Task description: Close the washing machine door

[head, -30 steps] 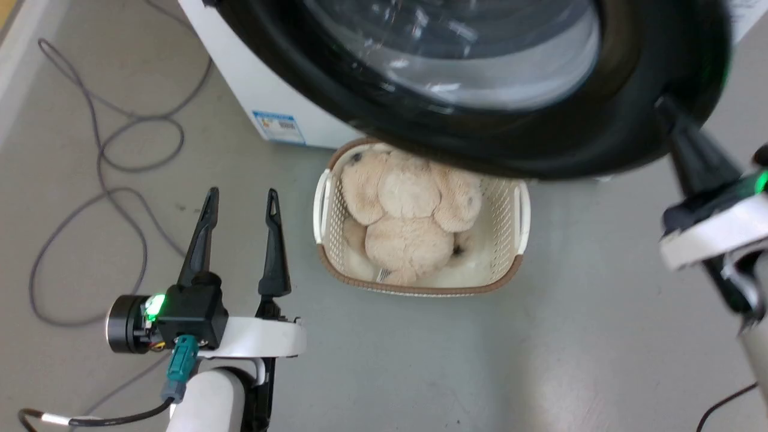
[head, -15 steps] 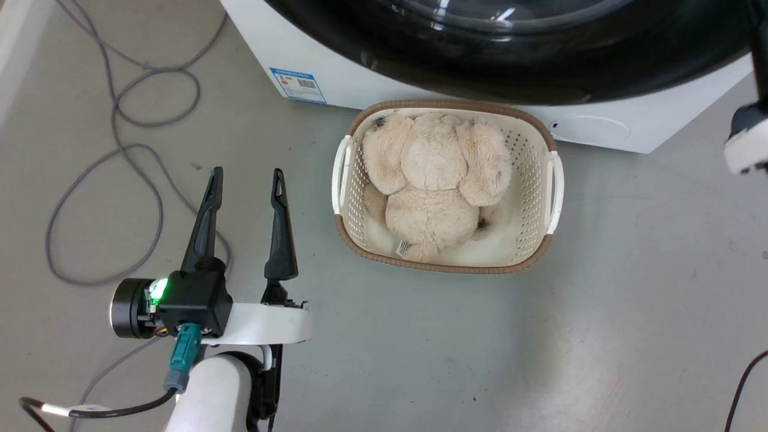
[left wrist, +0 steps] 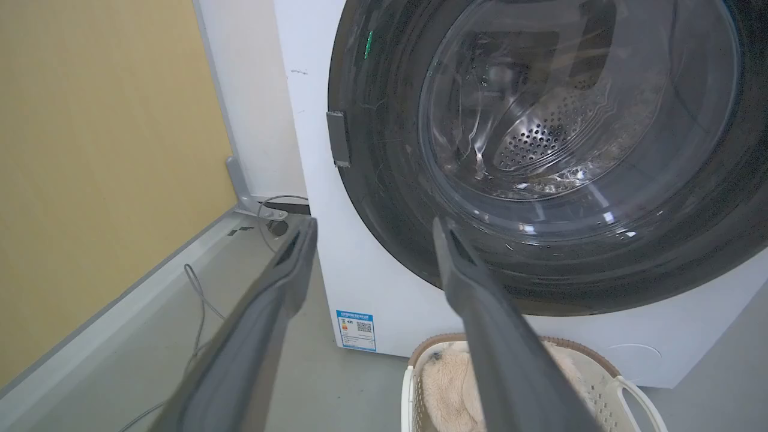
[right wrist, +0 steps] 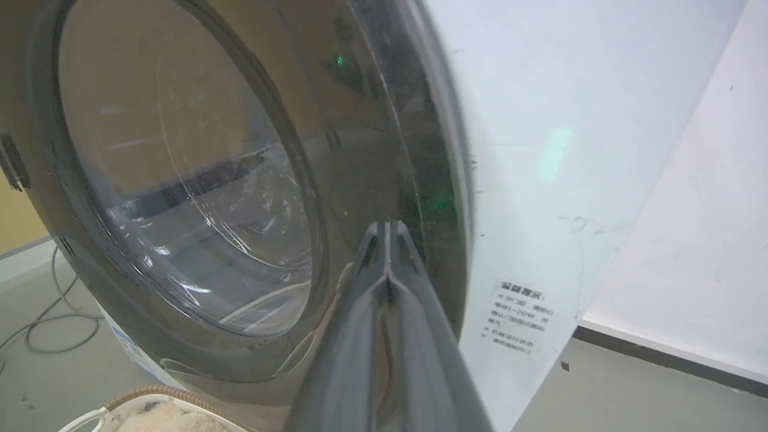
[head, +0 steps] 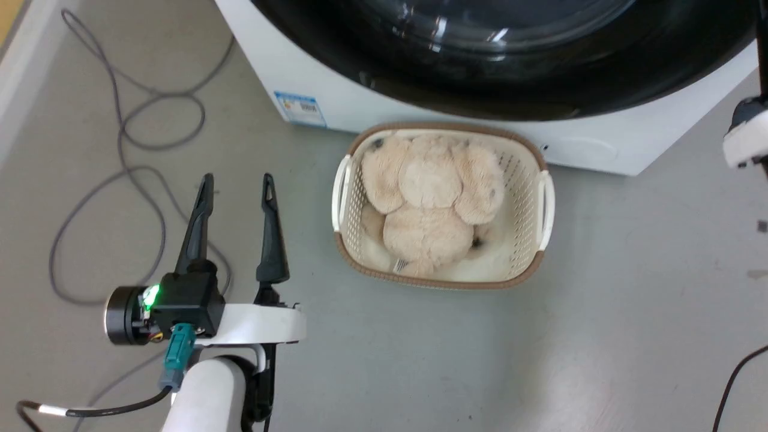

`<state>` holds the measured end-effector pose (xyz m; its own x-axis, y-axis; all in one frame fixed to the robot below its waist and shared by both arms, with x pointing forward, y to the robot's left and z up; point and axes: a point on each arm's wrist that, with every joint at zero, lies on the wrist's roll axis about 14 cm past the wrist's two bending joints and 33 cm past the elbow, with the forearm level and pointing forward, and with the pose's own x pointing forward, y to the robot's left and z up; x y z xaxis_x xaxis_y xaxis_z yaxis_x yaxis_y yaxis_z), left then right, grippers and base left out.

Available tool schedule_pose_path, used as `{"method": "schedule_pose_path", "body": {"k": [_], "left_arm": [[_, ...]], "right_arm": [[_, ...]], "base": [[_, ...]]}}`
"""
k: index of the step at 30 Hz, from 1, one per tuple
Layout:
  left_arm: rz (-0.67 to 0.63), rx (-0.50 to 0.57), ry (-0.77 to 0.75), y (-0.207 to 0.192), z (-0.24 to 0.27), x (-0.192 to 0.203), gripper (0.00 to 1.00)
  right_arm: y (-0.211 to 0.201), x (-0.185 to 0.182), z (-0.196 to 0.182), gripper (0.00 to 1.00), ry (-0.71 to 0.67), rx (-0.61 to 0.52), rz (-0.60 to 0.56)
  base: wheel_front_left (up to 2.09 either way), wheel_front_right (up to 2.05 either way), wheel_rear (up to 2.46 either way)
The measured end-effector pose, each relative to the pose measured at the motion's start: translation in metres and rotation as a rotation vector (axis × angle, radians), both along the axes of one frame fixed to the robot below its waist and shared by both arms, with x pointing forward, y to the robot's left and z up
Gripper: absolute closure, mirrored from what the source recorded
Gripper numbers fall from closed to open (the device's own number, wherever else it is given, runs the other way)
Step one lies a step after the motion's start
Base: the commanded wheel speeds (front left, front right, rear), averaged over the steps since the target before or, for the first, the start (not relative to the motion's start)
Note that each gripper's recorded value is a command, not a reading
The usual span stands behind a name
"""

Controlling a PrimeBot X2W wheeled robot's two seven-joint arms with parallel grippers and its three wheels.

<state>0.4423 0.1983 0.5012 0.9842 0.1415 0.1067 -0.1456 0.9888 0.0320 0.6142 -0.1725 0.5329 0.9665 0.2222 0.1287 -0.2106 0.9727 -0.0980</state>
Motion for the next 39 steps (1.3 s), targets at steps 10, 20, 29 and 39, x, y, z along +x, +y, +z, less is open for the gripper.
{"method": "schedule_pose_path", "body": {"k": [10, 20, 29, 39], "left_arm": [[0.008, -0.001, -0.038, 0.003, 0.019, -0.016, 0.0], [-0.021, -0.001, -0.065, -0.006, 0.031, -0.033, 0.0], [-0.038, 0.02, -0.08, -0.01, 0.039, -0.053, 0.0], [-0.066, 0.043, -0.092, -0.021, 0.043, -0.064, 0.0]], "right_arm": [[-0.015, -0.067, 0.097, 1.0, -0.285, -0.004, -0.073], [-0.015, -0.137, 0.113, 1.0, -0.346, 0.03, -0.116], [-0.008, -0.183, 0.059, 0.0, -0.186, 0.114, -0.118], [-0.016, -0.218, 0.01, 0.0, -0.042, 0.204, -0.158]], "base": [[0.0, 0.0, 0.0], [0.0, 0.0, 0.0], [0.0, 0.0, 0.0], [0.0, 0.0, 0.0]]}}
